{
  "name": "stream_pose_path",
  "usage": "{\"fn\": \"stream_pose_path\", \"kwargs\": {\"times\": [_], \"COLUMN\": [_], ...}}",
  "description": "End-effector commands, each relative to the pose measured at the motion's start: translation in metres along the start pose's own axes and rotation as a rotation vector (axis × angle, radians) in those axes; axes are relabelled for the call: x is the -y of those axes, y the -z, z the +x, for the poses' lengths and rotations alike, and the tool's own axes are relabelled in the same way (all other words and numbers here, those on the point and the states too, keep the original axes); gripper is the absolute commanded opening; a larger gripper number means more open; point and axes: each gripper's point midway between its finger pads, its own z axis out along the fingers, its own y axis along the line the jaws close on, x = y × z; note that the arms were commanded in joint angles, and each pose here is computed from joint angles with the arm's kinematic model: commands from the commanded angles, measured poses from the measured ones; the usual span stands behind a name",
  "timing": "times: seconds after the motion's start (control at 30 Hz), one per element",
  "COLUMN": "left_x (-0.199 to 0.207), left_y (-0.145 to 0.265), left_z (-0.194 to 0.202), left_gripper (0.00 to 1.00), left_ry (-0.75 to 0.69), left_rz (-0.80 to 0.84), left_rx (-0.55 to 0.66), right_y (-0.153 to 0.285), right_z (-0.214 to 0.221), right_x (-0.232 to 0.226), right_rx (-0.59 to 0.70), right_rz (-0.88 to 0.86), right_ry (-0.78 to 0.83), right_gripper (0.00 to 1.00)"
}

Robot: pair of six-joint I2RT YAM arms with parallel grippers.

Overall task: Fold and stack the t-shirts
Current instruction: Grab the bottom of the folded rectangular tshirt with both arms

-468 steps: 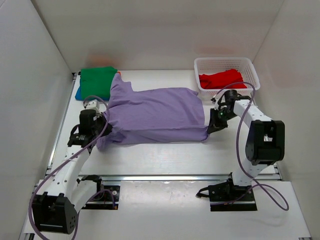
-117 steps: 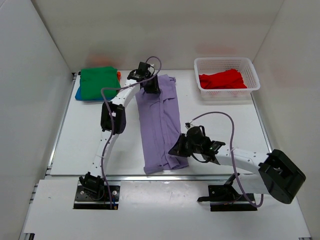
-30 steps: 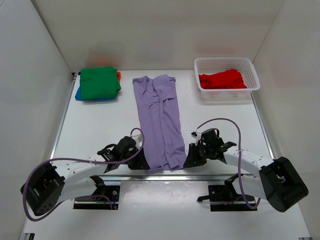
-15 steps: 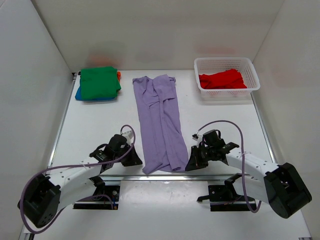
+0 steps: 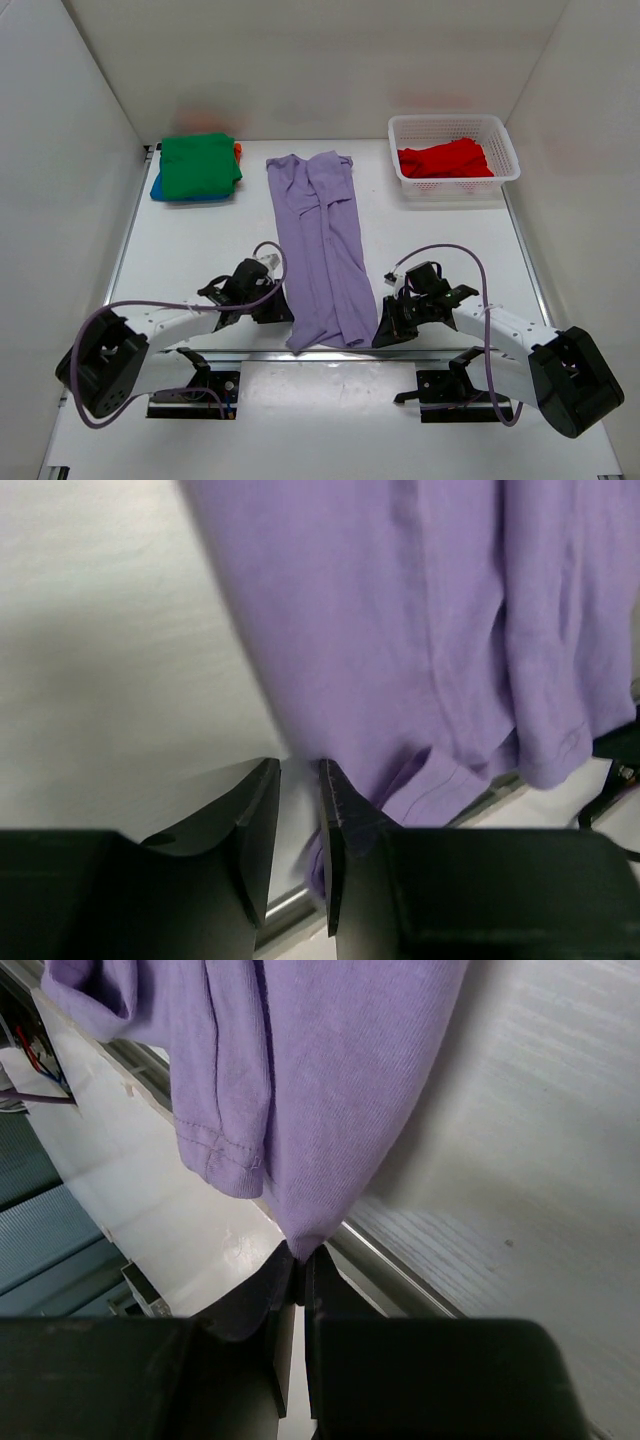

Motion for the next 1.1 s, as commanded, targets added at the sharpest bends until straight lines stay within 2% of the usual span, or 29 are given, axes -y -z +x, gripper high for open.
{"fn": "stream_pose_path", "kwargs": {"times": [0.0,0.13,0.2,0.23,0.3,0.33,0.5,0.73,0.9,0.93,0.97,1.0,1.07], "left_x": [0.012,0.015,0.023,0.023,0.030,0.029,0.008,0.016,0.005,0.004,0.002,0.003,0.000], "left_y": [-0.011,-0.020,-0.020,-0.022,-0.024,-0.026,-0.030,-0.012,-0.020,-0.024,-0.028,-0.029,-0.030], "left_z": [-0.018,-0.030,-0.042,-0.046,-0.056,-0.062,-0.083,-0.141,-0.140,-0.139,-0.131,-0.130,-0.121], "left_gripper": [0.35,0.39,0.37,0.33,0.07,0.00,0.00,0.00,0.00,0.00,0.06,0.25,0.36], "left_ry": [-0.049,-0.033,-0.028,-0.029,-0.037,-0.033,-0.083,-0.086,-0.074,-0.074,-0.072,-0.069,-0.051], "left_rz": [-0.009,-0.008,0.013,0.011,0.025,0.015,-0.081,-0.075,-0.083,-0.070,-0.067,-0.041,-0.016], "left_rx": [0.028,0.059,0.100,0.103,0.126,0.127,0.102,0.239,0.200,0.193,0.173,0.167,0.147], "right_y": [0.005,0.004,0.003,0.002,0.002,0.002,0.003,0.006,0.003,0.002,0.002,0.002,0.002], "right_z": [-0.003,-0.002,-0.002,-0.001,0.000,-0.001,-0.001,-0.005,-0.010,-0.010,-0.010,-0.010,-0.011], "right_x": [-0.013,-0.013,-0.013,-0.012,-0.012,-0.012,-0.009,-0.011,-0.015,-0.016,-0.015,-0.015,-0.015], "right_rx": [-0.005,-0.018,-0.026,-0.029,-0.033,-0.032,-0.051,-0.048,-0.056,-0.060,-0.057,-0.056,-0.058], "right_rz": [-0.037,-0.035,-0.037,-0.036,-0.041,-0.042,-0.027,-0.041,-0.043,-0.042,-0.043,-0.040,-0.041], "right_ry": [0.025,0.028,0.031,0.027,0.026,0.031,0.041,0.027,0.039,0.044,0.042,0.035,0.035], "right_gripper": [0.00,0.00,0.00,0.00,0.00,0.00,0.00,0.00,0.00,0.00,0.00,0.00,0.00]}}
